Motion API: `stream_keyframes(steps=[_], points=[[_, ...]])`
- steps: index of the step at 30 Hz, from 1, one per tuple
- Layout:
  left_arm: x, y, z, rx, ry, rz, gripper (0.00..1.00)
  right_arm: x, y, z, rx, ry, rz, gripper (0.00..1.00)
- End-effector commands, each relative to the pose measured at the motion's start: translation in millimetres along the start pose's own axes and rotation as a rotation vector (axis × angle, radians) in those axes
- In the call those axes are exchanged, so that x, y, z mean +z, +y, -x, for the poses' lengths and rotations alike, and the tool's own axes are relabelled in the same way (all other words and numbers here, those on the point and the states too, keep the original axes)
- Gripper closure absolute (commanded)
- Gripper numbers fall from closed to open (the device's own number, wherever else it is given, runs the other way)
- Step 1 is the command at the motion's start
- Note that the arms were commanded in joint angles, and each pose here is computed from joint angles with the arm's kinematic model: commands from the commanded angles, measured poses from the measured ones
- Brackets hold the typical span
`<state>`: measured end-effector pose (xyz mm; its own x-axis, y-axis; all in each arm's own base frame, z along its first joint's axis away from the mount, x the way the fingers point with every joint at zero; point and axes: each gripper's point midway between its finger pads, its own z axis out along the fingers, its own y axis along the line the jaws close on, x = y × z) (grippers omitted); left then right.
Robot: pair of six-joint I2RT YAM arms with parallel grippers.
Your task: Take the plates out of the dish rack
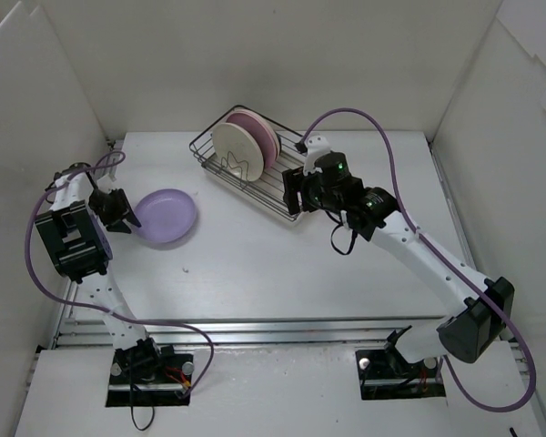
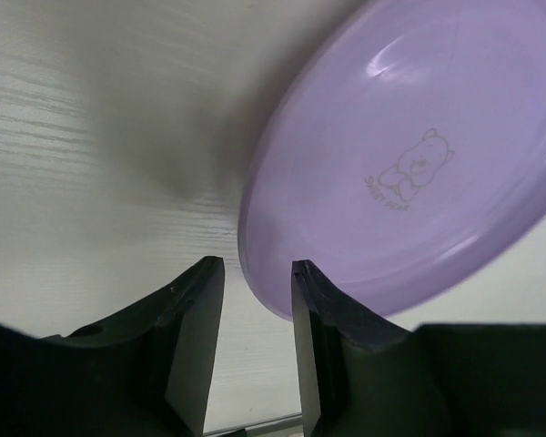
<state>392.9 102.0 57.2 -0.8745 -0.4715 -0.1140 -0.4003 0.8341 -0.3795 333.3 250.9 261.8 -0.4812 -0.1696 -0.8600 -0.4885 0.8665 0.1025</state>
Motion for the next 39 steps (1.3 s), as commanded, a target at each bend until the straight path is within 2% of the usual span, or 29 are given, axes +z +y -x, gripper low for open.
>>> stream_keyframes(steps=[1,4,8,10,12,13,14,15,18,19,21,22,23,25,26,27,28,29,34,39], points=[[-30.0,-6.2,12.8,0.006,-0.068,0.012,0.64,-12.3,3.0,37.3,0.003,-0.113,-0.003,0.35],[-43.0,-6.3,15.7,-0.005,-0.097,0.044,0.60,-15.5,0.5,37.0,-0.001,-0.113,-0.014,0.35],[-80.0,-22.2,38.0,0.068,-0.257,0.100,0.57,-22.2,-3.3,37.1,-0.010,-0.117,-0.032,0.33],[-104.8,-53.0,52.4,0.209,-0.371,0.137,0.57,-23.3,-8.4,34.0,-0.013,-0.112,-0.051,0.33],[-131.5,-86.4,72.6,0.431,-0.518,0.167,0.56,-27.7,-14.3,31.7,-0.023,-0.113,-0.083,0.33],[-131.4,-116.5,72.3,0.579,-0.554,0.162,0.54,-30.1,-20.4,28.9,-0.025,-0.112,-0.109,0.33],[-146.7,-139.3,85.5,0.747,-0.654,0.168,0.53,-31.3,-24.6,26.9,-0.029,-0.109,-0.124,0.34],[-148.9,-156.8,87.5,0.837,-0.689,0.155,0.51,-32.4,-26.6,24.9,-0.029,-0.107,-0.133,0.34],[-156.6,-225.1,93.9,1.094,-0.817,0.020,0.51,-35.5,-36.4,18.0,-0.019,-0.100,-0.155,0.34],[-156.1,-248.7,89.3,1.163,-0.841,-0.085,0.54,-38.1,-37.9,18.6,-0.014,-0.104,-0.157,0.34],[-160.2,-281.5,96.8,1.255,-0.939,-0.186,0.57,-39.7,-41.9,16.9,0.001,-0.104,-0.163,0.34],[-160.2,-303.6,87.6,1.321,-0.964,-0.286,0.58,-41.1,-43.3,17.0,0.005,-0.105,-0.165,0.34],[-167.3,-325.6,88.0,1.380,-1.041,-0.335,0.57,-41.9,-43.2,16.3,0.006,-0.104,-0.164,0.34],[-163.3,-347.0,88.6,1.422,-1.084,-0.403,0.51,-42.6,-41.7,12.3,0.005,-0.088,-0.159,0.34],[-149.7,-358.9,90.2,1.441,-1.084,-0.426,0.51,-43.5,-42.1,9.2,0.005,-0.076,-0.160,0.34],[-162.1,-367.9,97.7,1.457,-1.125,-0.423,0.50,-43.9,-43.5,8.9,0.008,-0.074,-0.165,0.34],[-157.8,-376.5,98.2,1.467,-1.127,-0.436,0.50,-43.8,-43.4,7.3,0.010,-0.066,-0.164,0.34],[-143.2,-376.6,106.6,1.462,-1.111,-0.435,0.50,-43.5,-42.3,4.6,0.013,-0.056,-0.163,0.34],[-136.0,-398.1,106.4,1.527,-1.141,-0.495,0.49,-45.9,-44.1,2.7,0.020,-0.048,-0.178,0.34],[-117.3,-395.9,102.0,1.544,-1.122,-0.499,0.58,-47.9,-46.2,3.2,0.013,-0.051,-0.191,0.34]])
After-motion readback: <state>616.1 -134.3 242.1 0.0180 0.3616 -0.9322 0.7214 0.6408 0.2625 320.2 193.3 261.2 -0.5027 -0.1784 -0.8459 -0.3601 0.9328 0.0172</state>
